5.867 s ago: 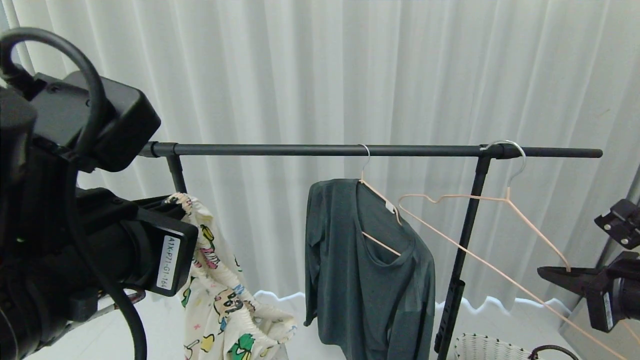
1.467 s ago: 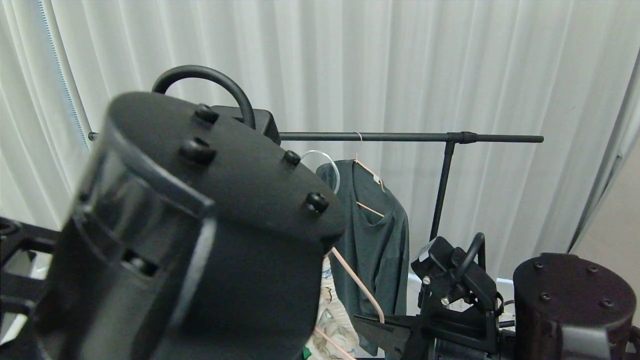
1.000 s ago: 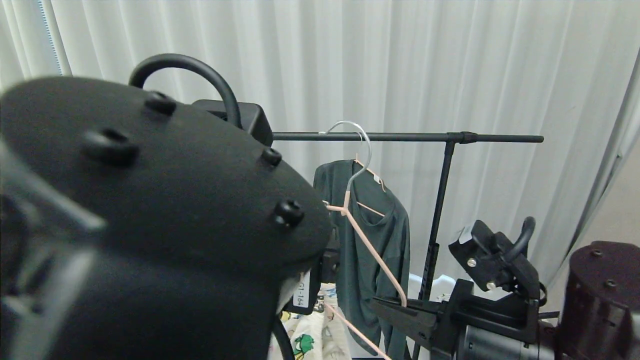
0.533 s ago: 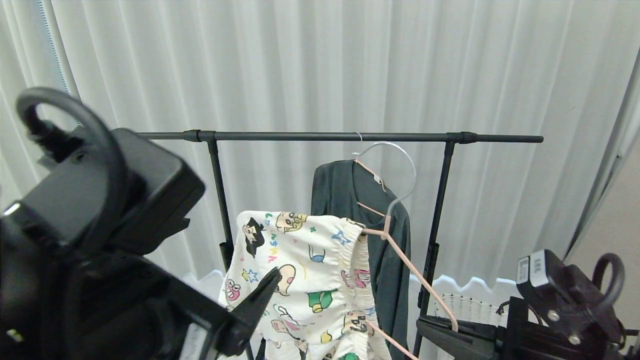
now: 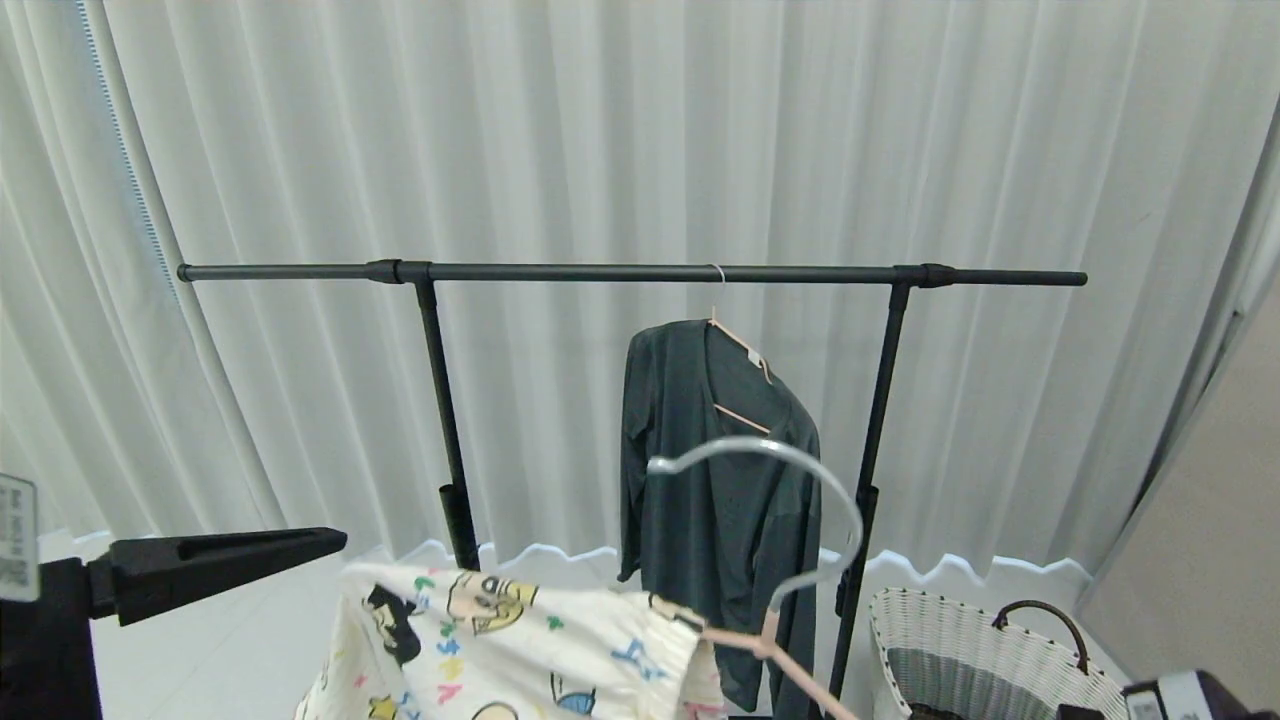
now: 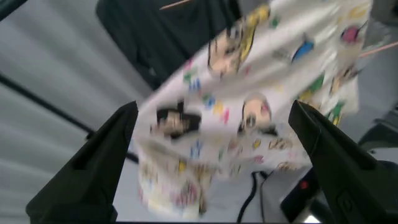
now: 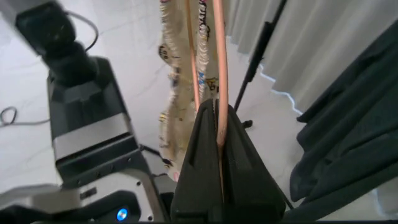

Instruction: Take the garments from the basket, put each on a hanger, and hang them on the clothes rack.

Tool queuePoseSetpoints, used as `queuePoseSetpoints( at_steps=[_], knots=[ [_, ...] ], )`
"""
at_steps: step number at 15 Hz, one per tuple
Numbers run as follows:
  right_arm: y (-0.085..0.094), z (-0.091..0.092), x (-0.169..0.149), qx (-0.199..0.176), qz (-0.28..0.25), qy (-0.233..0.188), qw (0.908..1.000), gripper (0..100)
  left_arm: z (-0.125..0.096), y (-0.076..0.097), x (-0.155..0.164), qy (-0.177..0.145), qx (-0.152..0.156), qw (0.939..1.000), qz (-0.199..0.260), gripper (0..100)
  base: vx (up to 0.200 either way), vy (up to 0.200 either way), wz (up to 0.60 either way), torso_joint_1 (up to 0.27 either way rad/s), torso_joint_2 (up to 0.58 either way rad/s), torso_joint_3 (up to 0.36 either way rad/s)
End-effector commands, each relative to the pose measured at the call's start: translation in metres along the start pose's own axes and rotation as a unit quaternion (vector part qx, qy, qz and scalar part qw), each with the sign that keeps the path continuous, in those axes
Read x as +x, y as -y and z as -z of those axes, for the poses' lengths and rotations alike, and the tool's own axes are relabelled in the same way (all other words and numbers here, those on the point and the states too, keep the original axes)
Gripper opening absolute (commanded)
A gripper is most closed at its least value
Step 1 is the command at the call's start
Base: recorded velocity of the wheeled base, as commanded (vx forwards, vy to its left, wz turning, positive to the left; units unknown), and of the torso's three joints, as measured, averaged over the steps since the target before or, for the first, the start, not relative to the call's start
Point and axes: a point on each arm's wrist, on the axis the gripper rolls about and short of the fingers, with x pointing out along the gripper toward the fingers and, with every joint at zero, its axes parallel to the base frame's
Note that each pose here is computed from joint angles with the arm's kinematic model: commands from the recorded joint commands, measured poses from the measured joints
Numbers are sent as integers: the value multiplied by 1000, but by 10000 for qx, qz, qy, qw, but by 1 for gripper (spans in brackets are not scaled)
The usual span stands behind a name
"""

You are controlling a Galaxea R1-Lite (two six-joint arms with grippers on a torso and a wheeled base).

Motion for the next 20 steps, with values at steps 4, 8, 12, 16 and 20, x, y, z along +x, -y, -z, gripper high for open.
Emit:
queuePoseSetpoints(
  at_steps=[4, 8, 12, 16, 20],
  knots=[
    [-14, 15, -4, -324, -458, -252, 9981, 0, 23, 17, 6, -60, 880, 9900, 1105, 100, 0, 0, 0, 0, 0, 0],
    [-18, 19, -7, -658, -804, -322, 9941, 0, 23, 26, 14, -140, 1007, 9841, 1460, 100, 0, 0, 0, 0, 0, 0],
    [-20, 19, -6, -963, -1041, -298, 9895, 0, 29, 35, 25, -328, 1044, 9696, 2187, 100, 0, 0, 0, 0, 0, 0],
    [-20, 18, -6, -1001, -1057, -270, 9890, 0, 33, 39, 31, -480, 1069, 9668, 2270, 100, 0, 0, 0, 0, 0, 0],
    [-21, 17, -6, -1006, -1057, -208, 9891, 0, 39, 40, 31, -581, 1086, 9653, 2304, 0, 0, 0, 0, 0, 0, 0]
  ],
)
